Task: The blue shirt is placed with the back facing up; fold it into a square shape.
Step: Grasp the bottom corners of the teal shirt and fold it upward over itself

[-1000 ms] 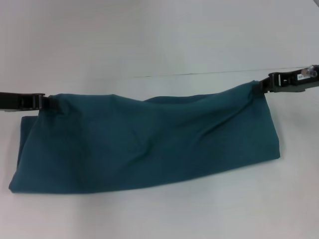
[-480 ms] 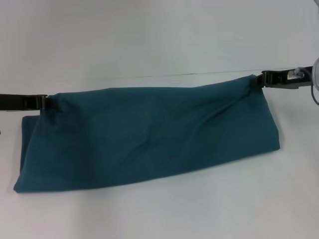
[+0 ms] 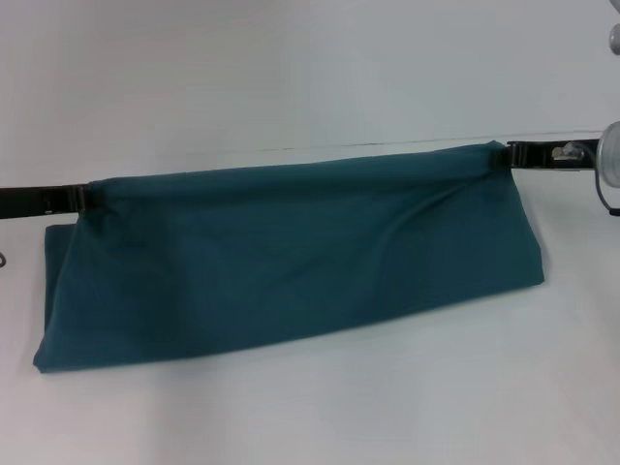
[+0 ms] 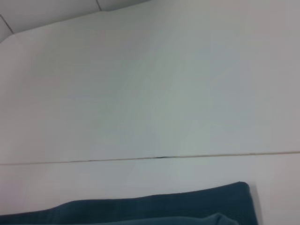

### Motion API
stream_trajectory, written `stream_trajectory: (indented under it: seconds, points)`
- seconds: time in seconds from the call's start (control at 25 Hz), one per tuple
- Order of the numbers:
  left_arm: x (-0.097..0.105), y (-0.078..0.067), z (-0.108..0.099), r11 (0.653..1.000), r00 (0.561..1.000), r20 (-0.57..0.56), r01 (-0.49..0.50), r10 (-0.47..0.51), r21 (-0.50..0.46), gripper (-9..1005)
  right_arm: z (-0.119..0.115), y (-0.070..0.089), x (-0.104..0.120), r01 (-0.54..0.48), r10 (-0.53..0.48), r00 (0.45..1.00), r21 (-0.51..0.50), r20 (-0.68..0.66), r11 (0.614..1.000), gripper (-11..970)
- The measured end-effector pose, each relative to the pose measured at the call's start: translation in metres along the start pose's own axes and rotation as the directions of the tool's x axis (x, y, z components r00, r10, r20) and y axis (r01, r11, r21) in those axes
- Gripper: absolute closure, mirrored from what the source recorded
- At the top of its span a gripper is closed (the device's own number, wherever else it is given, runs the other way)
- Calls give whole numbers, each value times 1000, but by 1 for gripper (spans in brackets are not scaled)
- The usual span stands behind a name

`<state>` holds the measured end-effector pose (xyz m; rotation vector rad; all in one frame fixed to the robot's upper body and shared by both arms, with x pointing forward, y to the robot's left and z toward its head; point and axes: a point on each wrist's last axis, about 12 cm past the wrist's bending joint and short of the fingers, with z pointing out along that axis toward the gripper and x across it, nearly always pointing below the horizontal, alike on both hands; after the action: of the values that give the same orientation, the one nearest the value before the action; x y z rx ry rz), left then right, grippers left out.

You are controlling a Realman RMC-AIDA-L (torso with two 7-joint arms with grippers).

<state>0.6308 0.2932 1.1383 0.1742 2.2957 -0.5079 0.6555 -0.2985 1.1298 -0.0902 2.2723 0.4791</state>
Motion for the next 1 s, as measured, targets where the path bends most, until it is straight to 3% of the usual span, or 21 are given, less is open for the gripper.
stream_trajectory:
  seconds: [0.52,1.0]
  points:
    - [3,1,12,998,999,48,-12,15,-58,943,18,17,5,28,-28,999,8,35,1000,863]
    - [4,3,20,992,994,108,2,11,-124,904,21,15,1,7,-9,994,19,109,1000,863]
